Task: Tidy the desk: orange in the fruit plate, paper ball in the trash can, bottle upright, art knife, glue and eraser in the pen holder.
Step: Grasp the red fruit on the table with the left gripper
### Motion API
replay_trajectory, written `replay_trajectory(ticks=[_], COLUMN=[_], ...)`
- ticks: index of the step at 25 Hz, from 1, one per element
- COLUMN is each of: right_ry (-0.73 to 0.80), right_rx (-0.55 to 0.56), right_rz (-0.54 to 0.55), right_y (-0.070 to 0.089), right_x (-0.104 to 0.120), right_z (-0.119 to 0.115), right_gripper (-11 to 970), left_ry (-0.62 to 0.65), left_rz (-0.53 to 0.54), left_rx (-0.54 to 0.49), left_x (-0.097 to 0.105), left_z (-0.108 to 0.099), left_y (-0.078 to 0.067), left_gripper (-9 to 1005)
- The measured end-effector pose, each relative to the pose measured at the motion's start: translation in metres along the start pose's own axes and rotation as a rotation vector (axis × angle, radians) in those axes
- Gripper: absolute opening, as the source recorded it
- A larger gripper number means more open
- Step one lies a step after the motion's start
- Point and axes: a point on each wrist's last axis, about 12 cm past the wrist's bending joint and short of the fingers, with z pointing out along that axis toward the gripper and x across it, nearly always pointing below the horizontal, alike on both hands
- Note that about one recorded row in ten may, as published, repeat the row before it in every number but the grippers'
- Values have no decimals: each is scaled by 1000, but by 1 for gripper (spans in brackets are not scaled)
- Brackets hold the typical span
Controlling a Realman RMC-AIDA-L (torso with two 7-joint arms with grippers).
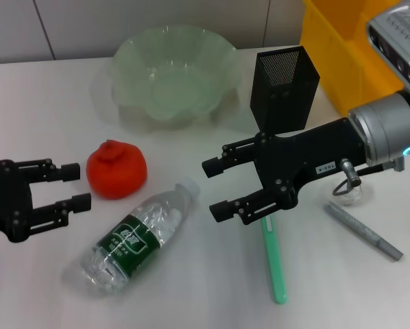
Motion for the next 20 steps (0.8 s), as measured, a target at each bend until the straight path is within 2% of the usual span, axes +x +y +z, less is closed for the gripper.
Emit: replay_trajectory(ticks=[8, 15, 20], right_ry=[-55, -71, -77], right_rx=[26, 21, 30], right_rz=[77, 98, 117], right_y=[9, 14, 17], right_x=[17, 24, 31], right_z=[-6, -6, -9], right_gripper=[769, 768, 768], left_ry=[27, 42, 47], left_rz=[1, 8, 21], left_rx=[10, 30, 36], left_x=[6, 9, 4], left_z=[-4, 0, 4], left_y=[-4, -6, -2], left_gripper=[542, 540, 539])
